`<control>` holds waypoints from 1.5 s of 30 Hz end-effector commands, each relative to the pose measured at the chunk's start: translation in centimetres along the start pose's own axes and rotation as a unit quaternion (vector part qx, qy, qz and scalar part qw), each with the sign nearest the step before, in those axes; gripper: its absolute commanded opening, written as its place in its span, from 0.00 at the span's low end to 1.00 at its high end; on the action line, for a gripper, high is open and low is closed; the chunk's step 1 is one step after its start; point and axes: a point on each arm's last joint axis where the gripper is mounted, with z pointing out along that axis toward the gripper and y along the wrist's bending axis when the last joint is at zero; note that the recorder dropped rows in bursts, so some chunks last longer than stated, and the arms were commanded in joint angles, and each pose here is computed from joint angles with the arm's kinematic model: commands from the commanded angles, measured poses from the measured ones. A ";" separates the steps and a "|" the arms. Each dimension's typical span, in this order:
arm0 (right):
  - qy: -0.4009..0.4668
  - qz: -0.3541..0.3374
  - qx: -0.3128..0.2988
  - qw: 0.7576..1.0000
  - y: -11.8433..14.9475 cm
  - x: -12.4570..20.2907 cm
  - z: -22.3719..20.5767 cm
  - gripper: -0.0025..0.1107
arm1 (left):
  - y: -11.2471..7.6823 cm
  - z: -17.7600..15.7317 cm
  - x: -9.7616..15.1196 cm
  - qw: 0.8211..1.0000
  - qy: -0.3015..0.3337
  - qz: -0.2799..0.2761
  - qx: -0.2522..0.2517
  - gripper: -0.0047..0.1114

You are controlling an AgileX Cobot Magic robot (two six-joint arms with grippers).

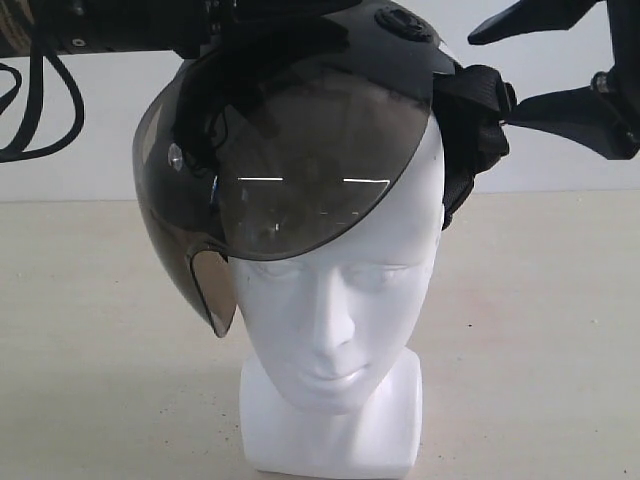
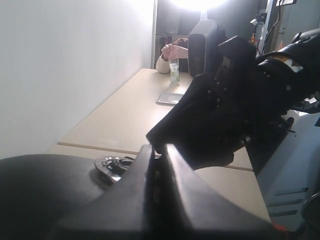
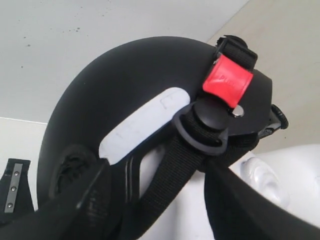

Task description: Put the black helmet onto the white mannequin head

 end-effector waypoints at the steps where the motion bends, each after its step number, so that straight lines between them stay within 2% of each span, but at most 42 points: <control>1: -0.005 0.007 0.013 1.000 -0.2 -0.2 -0.1 0.50 | -0.2 1.0 3.3 0.996 0.085 -0.005 0.034 0.08; 7: 0.006 0.010 0.024 1.000 -0.3 0.0 -0.1 0.48 | -0.2 1.0 3.3 0.996 0.085 -0.005 0.034 0.08; 13: 0.005 0.014 0.024 1.000 -0.4 0.0 0.3 0.35 | -0.2 1.0 3.3 0.996 0.085 -0.005 0.034 0.08; 15: 0.004 0.017 0.024 1.000 -0.4 -0.1 0.6 0.35 | -0.3 1.0 3.3 0.996 0.085 -0.005 0.035 0.08; 17: 0.010 0.024 0.024 0.999 -0.5 0.0 0.9 0.38 | -0.3 1.0 3.3 0.996 0.085 -0.005 0.035 0.08; 22: 0.017 0.019 0.030 0.999 -0.6 0.0 1.5 0.58 | -0.3 1.0 3.3 0.996 0.085 -0.005 0.035 0.08; 24: 0.017 0.019 0.030 0.999 -0.6 0.0 1.5 0.58 | -0.3 1.0 3.3 0.996 0.085 -0.005 0.035 0.08; 26: 0.017 0.019 0.030 0.999 -0.6 0.0 1.5 0.55 | -0.3 1.0 3.3 0.996 0.085 -0.005 0.035 0.08; 28: 0.017 0.019 0.030 0.999 -0.6 0.0 1.5 0.48 | -0.3 1.0 3.3 0.996 0.085 -0.005 0.035 0.08; 38: 0.020 0.000 0.032 0.999 -0.7 0.1 1.5 0.01 | -0.3 1.0 3.3 0.996 0.085 -0.005 0.035 0.08; 45: 0.037 -0.027 0.045 0.998 -0.9 0.4 1.4 0.02 | -0.4 1.0 3.3 0.996 0.084 -0.006 0.043 0.08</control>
